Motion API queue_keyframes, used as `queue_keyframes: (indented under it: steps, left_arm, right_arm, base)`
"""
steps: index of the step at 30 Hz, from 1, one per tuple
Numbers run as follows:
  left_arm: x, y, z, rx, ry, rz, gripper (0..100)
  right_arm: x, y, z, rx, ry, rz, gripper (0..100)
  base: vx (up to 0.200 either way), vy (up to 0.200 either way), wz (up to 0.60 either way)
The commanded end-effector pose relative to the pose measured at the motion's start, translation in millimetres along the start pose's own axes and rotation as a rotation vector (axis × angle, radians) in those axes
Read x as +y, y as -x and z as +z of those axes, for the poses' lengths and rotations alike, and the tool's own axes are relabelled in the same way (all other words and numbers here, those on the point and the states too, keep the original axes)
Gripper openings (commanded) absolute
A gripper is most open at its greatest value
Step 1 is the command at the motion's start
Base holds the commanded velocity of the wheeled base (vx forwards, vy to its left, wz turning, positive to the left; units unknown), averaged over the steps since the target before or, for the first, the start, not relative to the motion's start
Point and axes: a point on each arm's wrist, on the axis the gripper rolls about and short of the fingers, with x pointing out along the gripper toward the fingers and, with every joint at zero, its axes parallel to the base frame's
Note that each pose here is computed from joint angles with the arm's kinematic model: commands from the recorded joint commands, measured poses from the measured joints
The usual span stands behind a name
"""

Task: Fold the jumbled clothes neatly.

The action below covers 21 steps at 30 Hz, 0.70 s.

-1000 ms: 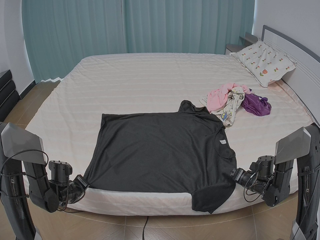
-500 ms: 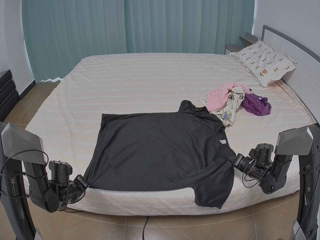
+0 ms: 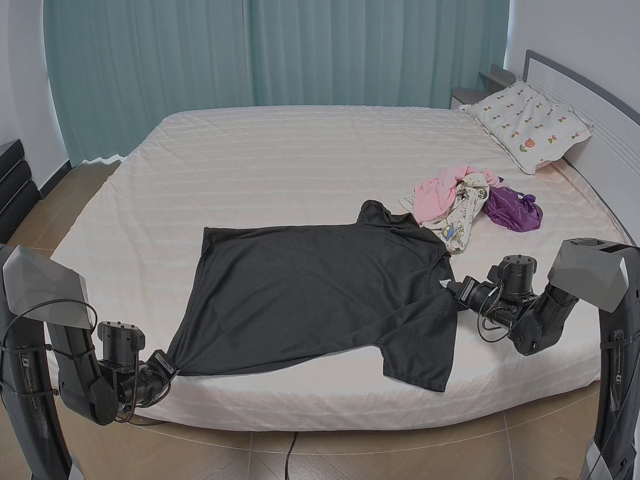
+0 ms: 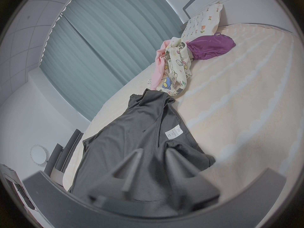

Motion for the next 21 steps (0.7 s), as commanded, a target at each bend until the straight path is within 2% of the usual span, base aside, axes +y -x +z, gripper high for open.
queue_keyframes:
  steps: [1,6,9,13,19,21]
  left_arm:
    - [0.1,-0.3,-0.4,0.001,-0.001,0.001,0]
    - [0.1,-0.3,-0.4,0.001,-0.001,0.001,0]
    - [0.1,-0.3,-0.4,0.001,-0.001,0.001,0]
    - [0.1,-0.3,-0.4,0.001,-0.001,0.001,0]
    - [0.1,-0.3,-0.4,0.000,-0.002,0.002,0]
    - [0.1,-0.3,-0.4,0.000,-0.002,0.002,0]
  right_arm:
    - [-3.2,-5.6,-4.6,0.014,-0.002,-0.007,100]
    - [-13.7,2.8,2.3,0.005,-0.020,-0.040,100]
    - [-11.7,19.0,9.5,0.006,-0.047,-0.045,100]
    - [-4.4,36.5,5.1,0.040,-0.073,-0.039,100]
    - [5.7,79.3,-34.4,0.187,-0.172,-0.076,100]
    - [7.2,83.0,-45.5,0.215,-0.177,-0.080,100]
  base:
    - [0.000,0.000,0.00]
    - [0.000,0.000,0.00]
    - [0.000,0.000,0.00]
    - [0.000,0.000,0.00]
    - [0.000,0.000,0.00]
    - [0.000,0.000,0.00]
